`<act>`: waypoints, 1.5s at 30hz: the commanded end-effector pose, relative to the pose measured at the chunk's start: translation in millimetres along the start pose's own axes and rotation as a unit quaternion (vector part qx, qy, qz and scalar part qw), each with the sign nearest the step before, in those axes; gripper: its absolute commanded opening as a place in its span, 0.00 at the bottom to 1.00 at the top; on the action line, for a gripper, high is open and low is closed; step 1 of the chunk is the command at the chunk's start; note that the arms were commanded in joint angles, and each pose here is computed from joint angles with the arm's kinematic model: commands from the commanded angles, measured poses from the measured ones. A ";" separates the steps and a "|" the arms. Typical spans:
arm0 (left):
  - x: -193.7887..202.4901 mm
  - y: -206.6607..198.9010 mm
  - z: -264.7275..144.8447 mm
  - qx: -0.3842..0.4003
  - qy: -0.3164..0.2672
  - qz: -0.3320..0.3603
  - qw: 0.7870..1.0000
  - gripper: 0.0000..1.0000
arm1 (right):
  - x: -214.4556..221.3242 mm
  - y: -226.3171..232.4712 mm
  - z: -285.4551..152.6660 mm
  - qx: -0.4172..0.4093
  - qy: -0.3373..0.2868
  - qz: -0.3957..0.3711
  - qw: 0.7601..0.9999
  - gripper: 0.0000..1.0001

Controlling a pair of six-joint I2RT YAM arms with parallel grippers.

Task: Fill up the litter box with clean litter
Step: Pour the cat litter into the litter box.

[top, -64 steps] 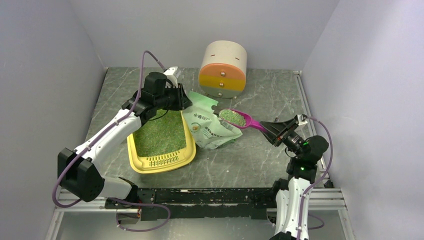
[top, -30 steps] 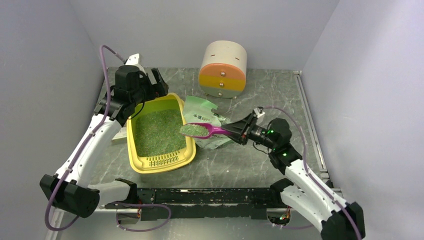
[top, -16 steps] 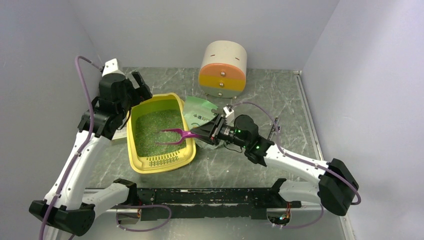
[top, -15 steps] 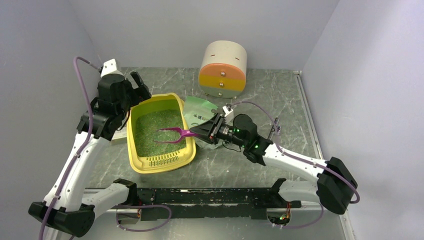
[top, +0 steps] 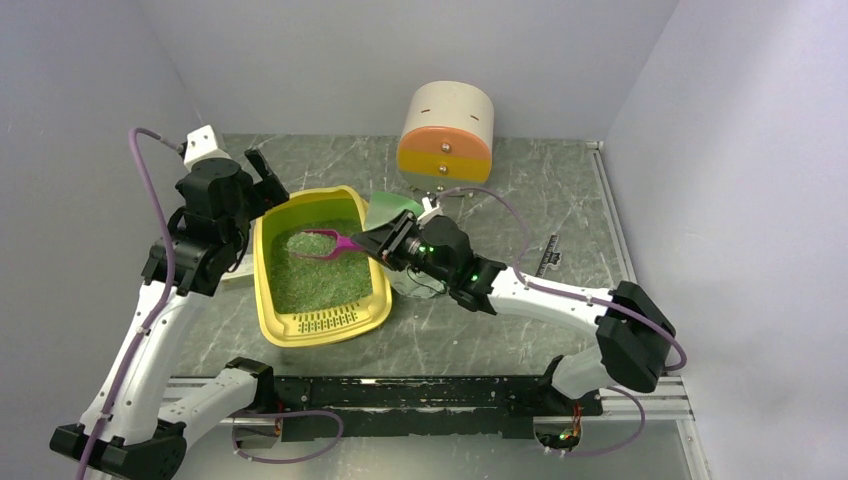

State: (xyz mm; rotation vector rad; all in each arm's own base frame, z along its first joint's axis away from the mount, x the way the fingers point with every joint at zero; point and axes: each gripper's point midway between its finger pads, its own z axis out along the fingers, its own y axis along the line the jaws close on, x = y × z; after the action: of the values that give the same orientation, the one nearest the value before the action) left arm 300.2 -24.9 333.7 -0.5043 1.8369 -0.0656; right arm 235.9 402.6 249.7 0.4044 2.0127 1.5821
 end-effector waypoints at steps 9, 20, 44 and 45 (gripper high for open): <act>-4.0 10.9 -12.4 0.002 -0.022 0.003 1.000 0.99 | -30.6 1.5 58.3 0.031 -0.102 -0.030 0.994 0.00; 9.6 3.3 -0.6 -0.004 -0.001 0.032 0.999 0.99 | -34.3 -6.8 93.8 0.086 -0.109 -0.061 0.988 0.00; 6.8 -13.6 2.2 0.024 -0.002 0.044 0.999 0.99 | -49.1 -23.6 122.7 0.143 -0.130 -0.132 0.972 0.00; 7.1 -14.6 2.3 0.026 -0.001 0.044 0.999 0.99 | -52.1 -25.7 120.8 0.147 -0.133 -0.133 0.971 0.00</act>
State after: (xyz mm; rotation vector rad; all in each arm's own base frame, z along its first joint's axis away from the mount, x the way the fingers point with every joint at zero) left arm 299.1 -32.5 318.1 -0.4136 1.8812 -0.0172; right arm 339.5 479.6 216.8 0.3894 2.0217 1.1124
